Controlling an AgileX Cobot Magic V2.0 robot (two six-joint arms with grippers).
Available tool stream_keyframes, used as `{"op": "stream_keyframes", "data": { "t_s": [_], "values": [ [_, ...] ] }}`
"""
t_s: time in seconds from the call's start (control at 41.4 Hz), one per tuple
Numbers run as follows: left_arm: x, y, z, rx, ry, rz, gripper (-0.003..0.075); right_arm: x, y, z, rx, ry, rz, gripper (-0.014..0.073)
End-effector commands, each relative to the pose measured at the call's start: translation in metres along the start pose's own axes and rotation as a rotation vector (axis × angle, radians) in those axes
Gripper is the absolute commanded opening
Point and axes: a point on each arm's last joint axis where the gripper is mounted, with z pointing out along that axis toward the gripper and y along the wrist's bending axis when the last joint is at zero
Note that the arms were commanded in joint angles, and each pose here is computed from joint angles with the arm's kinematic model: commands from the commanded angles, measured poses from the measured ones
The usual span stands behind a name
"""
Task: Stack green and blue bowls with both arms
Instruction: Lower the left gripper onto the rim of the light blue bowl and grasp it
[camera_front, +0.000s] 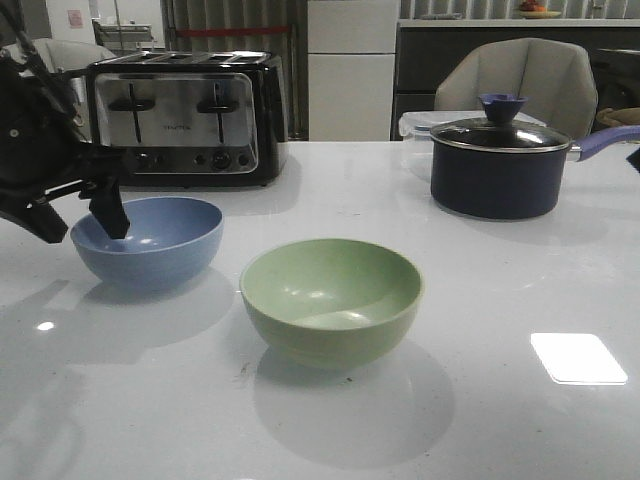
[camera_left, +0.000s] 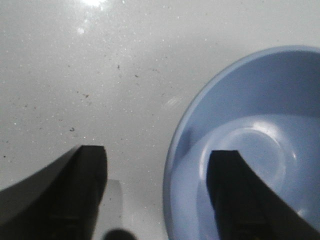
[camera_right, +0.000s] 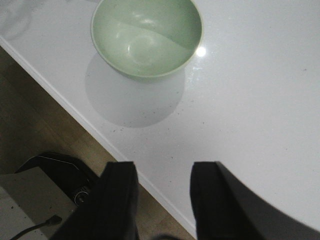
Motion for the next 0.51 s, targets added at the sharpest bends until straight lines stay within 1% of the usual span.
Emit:
{"op": "stream_keyframes", "data": {
  "t_s": [0.0, 0.121, 0.314, 0.483],
  "values": [
    [-0.018, -0.008, -0.026, 0.015, -0.123, 0.003, 0.031, -0.011, -0.001, -0.008, 0.019, -0.089, -0.008, 0.0388],
    [-0.017, -0.008, -0.026, 0.016, -0.11, 0.003, 0.0204, -0.011, -0.001, -0.008, 0.019, -0.089, -0.008, 0.0388],
    [-0.015, -0.008, -0.026, 0.019, -0.085, 0.003, 0.01, -0.011, -0.001, -0.008, 0.019, -0.089, -0.008, 0.0388],
    [-0.015, -0.011, -0.041, 0.027, -0.081, 0.03, 0.0093, -0.011, -0.001, -0.008, 0.019, -0.089, -0.008, 0.0388]
  ]
}}
